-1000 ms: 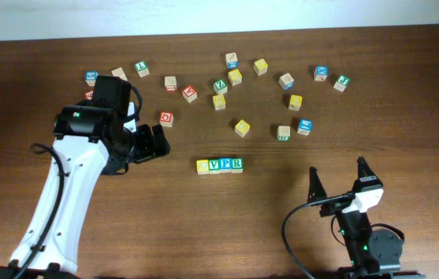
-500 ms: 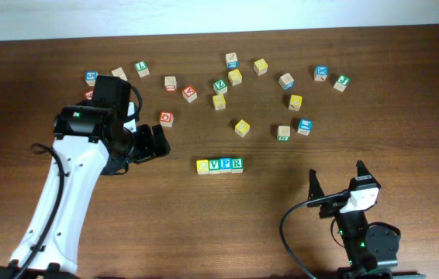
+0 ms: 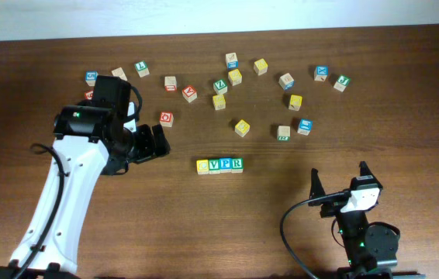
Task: Spell out CVPR
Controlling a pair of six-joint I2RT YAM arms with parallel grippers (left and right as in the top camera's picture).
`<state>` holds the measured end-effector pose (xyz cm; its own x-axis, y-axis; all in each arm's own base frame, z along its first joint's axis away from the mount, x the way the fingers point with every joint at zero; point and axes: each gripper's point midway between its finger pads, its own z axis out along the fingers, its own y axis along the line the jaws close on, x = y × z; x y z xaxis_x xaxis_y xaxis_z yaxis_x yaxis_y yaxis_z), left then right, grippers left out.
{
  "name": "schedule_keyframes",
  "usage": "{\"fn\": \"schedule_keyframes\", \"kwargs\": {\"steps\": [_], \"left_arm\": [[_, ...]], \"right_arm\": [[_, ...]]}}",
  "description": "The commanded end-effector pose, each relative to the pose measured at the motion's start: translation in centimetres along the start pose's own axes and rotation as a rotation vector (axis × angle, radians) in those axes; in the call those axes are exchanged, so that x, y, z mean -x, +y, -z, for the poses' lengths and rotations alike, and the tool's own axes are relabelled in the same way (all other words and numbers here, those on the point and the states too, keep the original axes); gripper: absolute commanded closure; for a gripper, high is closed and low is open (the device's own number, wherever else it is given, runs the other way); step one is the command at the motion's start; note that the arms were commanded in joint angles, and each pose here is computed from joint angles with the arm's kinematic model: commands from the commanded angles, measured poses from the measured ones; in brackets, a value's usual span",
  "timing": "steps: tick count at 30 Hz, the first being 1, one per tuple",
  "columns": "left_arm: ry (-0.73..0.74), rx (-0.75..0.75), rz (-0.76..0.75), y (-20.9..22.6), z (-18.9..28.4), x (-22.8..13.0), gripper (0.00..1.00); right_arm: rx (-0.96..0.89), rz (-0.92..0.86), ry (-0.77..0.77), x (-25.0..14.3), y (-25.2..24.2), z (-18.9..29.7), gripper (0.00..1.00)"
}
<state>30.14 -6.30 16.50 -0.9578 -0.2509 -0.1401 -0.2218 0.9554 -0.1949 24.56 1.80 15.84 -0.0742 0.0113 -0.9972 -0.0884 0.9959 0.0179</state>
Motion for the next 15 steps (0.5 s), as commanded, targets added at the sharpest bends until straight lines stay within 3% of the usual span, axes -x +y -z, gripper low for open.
{"fn": "schedule_keyframes", "kwargs": {"steps": [1, 15], "left_arm": [[-0.020, -0.011, -0.004, -0.14, 0.58, 0.27, 0.01], [-0.020, -0.011, -0.004, -0.14, 0.58, 0.27, 0.01]], "right_arm": [[-0.033, 0.010, 0.010, -0.40, -0.49, 0.02, 0.02], [-0.032, -0.004, 0.004, -0.25, -0.48, 0.02, 0.02]]}}
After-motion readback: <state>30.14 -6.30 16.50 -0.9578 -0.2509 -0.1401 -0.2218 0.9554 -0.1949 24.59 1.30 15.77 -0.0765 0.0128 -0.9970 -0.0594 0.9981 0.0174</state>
